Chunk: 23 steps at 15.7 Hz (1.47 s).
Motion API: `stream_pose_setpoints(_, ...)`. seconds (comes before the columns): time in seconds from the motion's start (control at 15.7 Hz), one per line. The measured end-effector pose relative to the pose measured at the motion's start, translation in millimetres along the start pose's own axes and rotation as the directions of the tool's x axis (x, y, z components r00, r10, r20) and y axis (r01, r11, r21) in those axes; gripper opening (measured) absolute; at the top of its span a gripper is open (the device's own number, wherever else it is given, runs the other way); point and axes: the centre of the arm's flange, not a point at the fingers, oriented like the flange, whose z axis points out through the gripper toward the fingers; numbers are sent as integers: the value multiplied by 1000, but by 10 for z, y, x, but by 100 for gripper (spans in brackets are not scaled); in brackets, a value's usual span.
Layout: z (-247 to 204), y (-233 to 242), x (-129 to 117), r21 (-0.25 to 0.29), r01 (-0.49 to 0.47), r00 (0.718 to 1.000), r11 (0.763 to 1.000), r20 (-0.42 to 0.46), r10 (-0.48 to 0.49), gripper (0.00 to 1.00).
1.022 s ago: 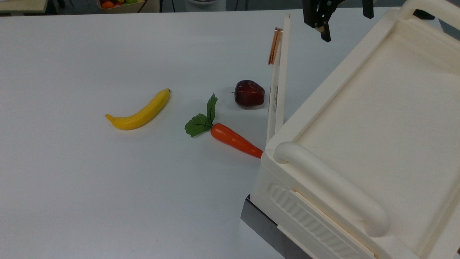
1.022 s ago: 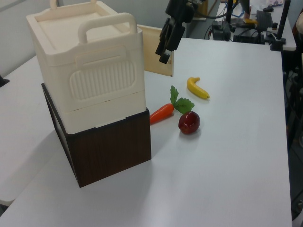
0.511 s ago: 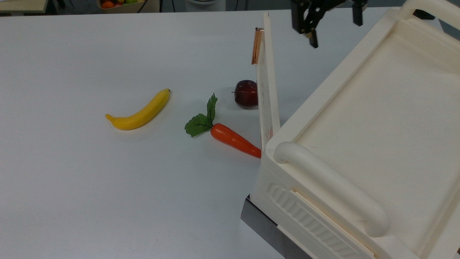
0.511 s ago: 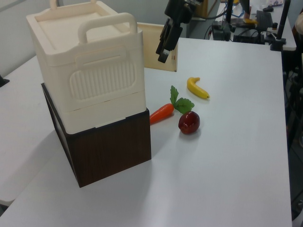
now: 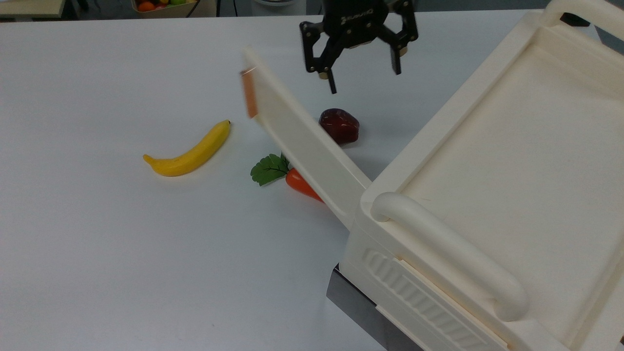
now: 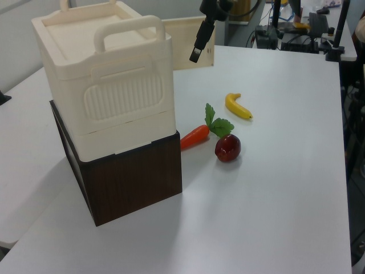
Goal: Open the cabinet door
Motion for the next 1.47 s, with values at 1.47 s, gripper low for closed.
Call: stream_pose_setpoints(1.47,105,1246,-584,-311,-223,896,924,308,320,100)
